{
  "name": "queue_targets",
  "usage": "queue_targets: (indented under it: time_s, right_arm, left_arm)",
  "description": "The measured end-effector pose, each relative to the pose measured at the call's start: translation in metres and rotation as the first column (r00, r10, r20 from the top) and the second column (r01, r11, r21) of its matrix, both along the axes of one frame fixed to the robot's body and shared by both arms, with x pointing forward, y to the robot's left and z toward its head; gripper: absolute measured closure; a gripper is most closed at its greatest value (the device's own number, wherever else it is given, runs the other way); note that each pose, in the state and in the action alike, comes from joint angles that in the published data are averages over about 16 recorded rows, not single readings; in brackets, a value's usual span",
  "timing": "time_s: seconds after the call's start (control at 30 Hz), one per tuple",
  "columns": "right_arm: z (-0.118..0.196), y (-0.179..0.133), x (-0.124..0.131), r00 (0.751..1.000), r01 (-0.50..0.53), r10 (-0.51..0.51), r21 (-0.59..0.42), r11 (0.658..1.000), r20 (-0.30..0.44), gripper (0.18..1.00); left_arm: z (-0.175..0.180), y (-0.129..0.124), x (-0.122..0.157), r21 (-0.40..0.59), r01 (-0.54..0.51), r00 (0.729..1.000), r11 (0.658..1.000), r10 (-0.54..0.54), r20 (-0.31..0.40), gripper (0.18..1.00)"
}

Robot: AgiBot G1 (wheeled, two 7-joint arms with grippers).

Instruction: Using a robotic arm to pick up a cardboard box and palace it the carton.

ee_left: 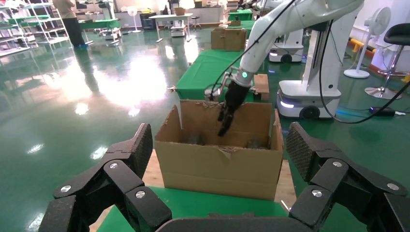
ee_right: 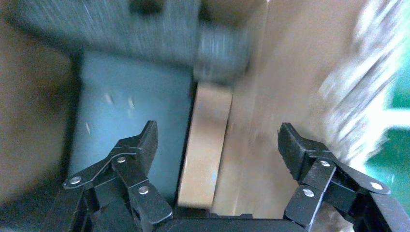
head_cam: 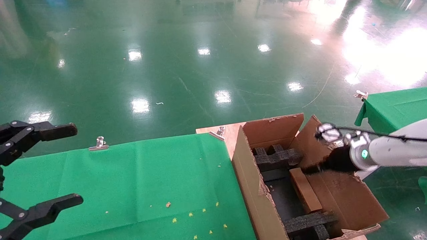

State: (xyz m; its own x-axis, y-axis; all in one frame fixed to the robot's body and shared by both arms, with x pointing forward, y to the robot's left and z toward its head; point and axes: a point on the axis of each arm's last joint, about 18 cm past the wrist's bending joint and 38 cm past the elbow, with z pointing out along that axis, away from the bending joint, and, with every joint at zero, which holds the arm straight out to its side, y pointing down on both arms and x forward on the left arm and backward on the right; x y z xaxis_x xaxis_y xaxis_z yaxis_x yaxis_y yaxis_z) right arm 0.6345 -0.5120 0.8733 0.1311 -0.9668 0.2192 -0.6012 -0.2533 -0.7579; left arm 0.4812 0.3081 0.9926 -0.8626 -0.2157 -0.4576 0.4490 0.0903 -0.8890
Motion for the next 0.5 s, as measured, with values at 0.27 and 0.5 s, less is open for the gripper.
queue_targets:
  time_s: [0.27, 0.5]
  right_arm:
    - [0.050, 0.046, -0.013, 0.968, -0.198, 0.192, 0.023, 0.980, 0.162, 0.238]
    - [0.076, 0.099, -0.039, 0.886, -0.421, 0.397, 0.056, 0.905, 0.238, 0.193]
  left_arm:
    - [0.000, 0.000, 0.000, 0.000, 0.000, 1.000, 1.000, 0.000, 0.000, 0.184]
    - [0.000, 0.000, 0.000, 0.000, 0.000, 1.000, 1.000, 0.000, 0.000, 0.184]
